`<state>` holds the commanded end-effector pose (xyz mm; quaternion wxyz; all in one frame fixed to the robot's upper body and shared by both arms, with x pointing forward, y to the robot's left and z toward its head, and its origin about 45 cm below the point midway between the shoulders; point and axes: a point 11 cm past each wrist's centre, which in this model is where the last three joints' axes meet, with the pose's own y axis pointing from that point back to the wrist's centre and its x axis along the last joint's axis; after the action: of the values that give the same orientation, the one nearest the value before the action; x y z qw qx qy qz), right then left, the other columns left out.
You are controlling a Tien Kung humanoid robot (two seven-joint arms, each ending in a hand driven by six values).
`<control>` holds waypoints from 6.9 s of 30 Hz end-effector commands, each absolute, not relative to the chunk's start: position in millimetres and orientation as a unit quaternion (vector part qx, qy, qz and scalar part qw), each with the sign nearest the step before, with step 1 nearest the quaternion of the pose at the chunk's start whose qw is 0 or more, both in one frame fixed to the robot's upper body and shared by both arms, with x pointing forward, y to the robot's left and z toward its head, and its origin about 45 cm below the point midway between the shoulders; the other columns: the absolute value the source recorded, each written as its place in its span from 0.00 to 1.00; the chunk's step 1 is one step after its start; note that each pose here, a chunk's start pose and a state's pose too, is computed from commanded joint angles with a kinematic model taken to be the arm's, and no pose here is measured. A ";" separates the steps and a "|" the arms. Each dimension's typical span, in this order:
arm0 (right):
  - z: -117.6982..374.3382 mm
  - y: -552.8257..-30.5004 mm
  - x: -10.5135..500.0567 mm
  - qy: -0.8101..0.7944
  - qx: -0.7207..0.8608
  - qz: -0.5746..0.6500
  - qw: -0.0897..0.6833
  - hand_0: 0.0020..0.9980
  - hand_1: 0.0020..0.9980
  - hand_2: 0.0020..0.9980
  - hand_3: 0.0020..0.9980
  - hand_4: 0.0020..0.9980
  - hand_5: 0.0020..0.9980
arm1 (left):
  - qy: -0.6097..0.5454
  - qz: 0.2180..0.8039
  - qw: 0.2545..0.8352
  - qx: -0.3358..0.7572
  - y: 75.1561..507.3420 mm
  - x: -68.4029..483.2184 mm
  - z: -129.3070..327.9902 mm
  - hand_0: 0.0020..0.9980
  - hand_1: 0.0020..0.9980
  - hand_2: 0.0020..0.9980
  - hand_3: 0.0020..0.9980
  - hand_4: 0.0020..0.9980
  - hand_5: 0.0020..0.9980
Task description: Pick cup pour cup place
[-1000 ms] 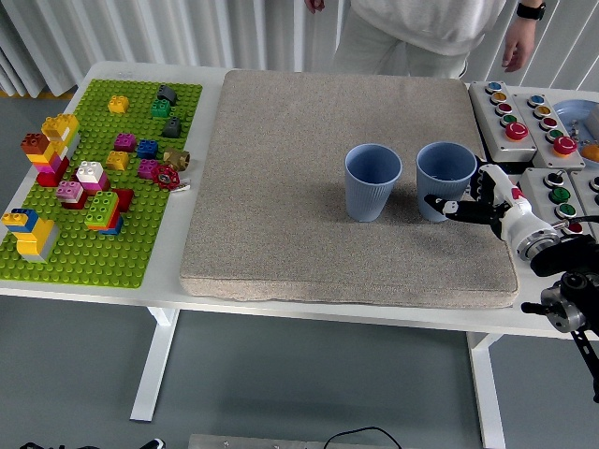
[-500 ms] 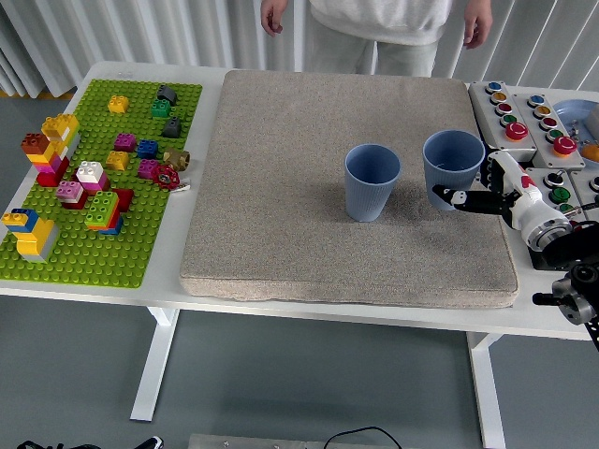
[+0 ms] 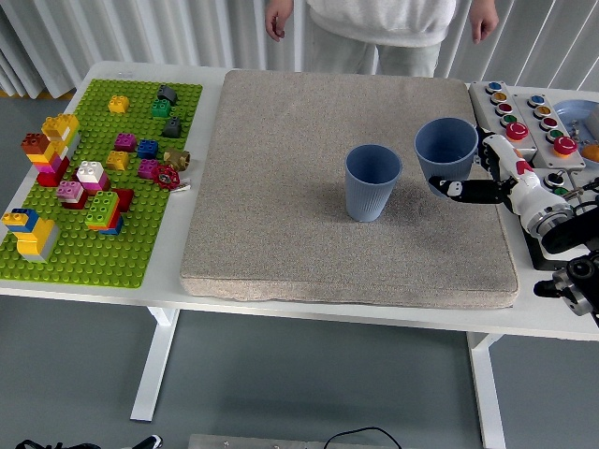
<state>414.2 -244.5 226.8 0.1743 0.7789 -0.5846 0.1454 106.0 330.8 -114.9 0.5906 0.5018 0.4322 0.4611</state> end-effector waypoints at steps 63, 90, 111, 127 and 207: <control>269.0 -213.3 420.2 -0.525 0.727 0.360 0.257 0.81 0.73 0.66 0.74 0.73 0.14 | 0.429 0.466 0.590 0.501 334.4 108.6 -113.8 0.78 0.82 0.84 0.76 0.50 1.00; 268.3 -197.4 417.2 -0.499 0.694 0.428 0.292 0.82 0.73 0.66 0.74 0.73 0.14 | 0.431 0.466 0.587 0.503 336.4 105.4 -114.1 0.78 0.82 0.84 0.76 0.50 1.00; 278.1 -191.8 417.5 -0.493 0.679 0.457 0.295 0.82 0.73 0.66 0.74 0.73 0.14 | 0.428 0.468 0.588 0.502 337.0 109.0 -113.2 0.78 0.82 0.84 0.76 0.50 1.00; 281.8 -188.3 417.0 -0.486 0.668 0.477 0.300 0.82 0.73 0.65 0.74 0.73 0.14 | 0.428 0.468 0.588 0.501 337.4 109.2 -113.1 0.78 0.82 0.84 0.76 0.50 1.00; 285.5 -178.3 413.8 -0.417 0.601 0.587 0.348 0.83 0.73 0.65 0.72 0.72 0.13 | 0.430 0.470 0.583 0.504 341.5 105.3 -113.3 0.78 0.82 0.83 0.76 0.50 1.00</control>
<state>413.8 -178.3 285.5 0.3483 0.6007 -0.4168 0.5867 105.3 341.5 -113.3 0.5833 0.5042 0.4298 0.4698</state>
